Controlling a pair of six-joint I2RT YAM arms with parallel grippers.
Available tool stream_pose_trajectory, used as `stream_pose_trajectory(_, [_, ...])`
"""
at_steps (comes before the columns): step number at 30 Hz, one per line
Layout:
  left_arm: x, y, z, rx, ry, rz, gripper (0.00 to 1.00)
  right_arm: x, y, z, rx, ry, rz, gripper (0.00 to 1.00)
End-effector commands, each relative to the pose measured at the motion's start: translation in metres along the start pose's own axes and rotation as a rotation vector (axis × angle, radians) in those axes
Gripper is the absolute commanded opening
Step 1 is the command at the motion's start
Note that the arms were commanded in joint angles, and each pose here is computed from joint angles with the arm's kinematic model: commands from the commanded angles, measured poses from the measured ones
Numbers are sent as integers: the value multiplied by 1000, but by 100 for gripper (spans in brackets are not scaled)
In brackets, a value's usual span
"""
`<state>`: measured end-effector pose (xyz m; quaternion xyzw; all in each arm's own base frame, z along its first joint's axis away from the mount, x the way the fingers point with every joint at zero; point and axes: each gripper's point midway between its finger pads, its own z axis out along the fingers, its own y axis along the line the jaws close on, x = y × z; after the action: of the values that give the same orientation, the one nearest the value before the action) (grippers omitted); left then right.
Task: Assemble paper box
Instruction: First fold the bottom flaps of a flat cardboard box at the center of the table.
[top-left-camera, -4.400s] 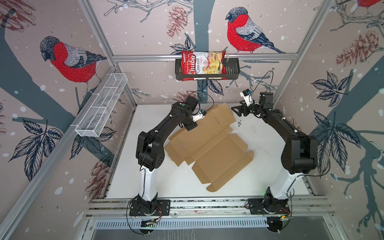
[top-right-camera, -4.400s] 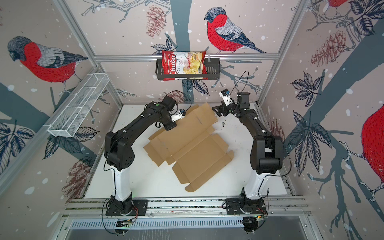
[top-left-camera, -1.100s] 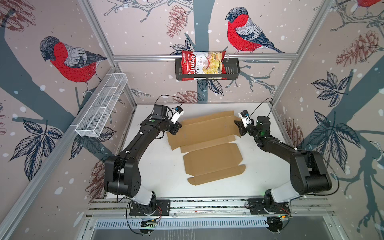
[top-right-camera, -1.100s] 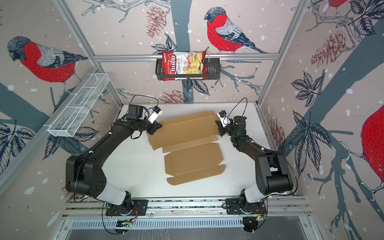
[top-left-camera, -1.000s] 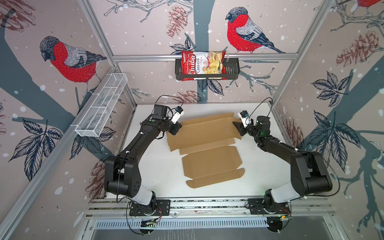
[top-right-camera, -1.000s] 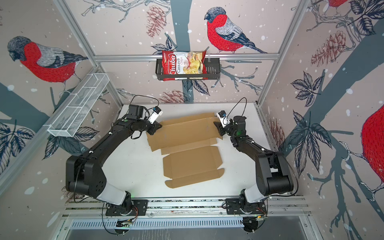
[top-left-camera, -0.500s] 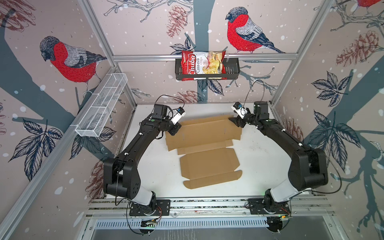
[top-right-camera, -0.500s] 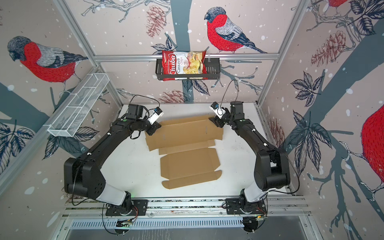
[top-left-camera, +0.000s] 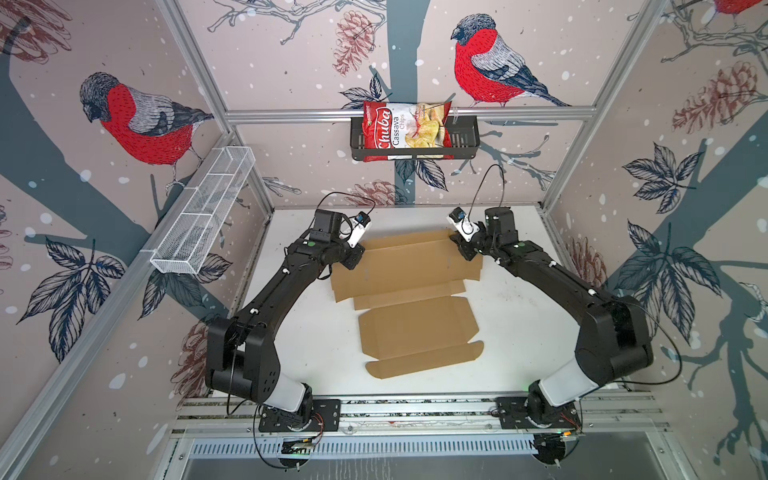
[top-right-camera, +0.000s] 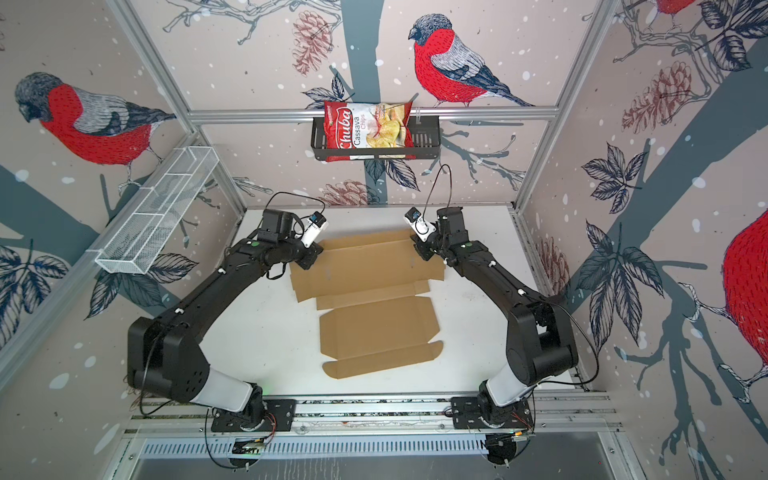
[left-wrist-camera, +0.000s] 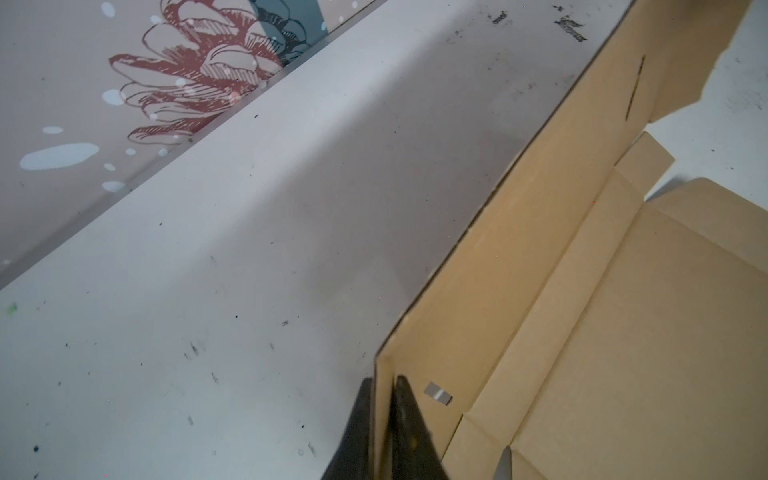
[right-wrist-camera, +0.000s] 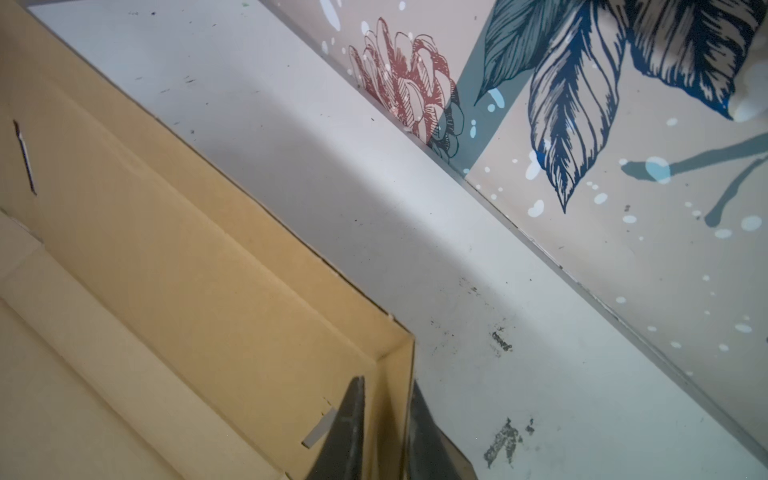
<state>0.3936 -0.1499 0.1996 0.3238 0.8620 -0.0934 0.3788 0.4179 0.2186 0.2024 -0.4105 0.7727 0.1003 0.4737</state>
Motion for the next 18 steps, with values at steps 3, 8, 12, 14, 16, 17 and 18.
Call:
stream_pose_trajectory(3, [-18,15,-11,-157,-100,-162,16,-10,-11,-7,192,-55,269,20])
stream_pose_trajectory(8, [-26,4,-11,-173,-183,-279,19,-11,-2,-9,301,-109,484,19])
stream_pose_trajectory(12, [-21,-8,3,-145,-158,-337,19,-5,7,-8,384,-115,522,18])
stream_pose_trajectory(14, [-16,-11,8,-153,-126,-372,18,-4,9,-11,428,-124,528,18])
stream_pose_trajectory(16, [-14,-12,7,-163,-129,-412,20,-4,10,-14,446,-148,550,18])
stream_pose_trajectory(17, [-16,-15,6,-152,-143,-428,21,-4,12,-15,447,-159,561,17])
stream_pose_trajectory(18, [-16,-17,5,-147,-158,-446,21,-4,14,-15,447,-168,568,17])
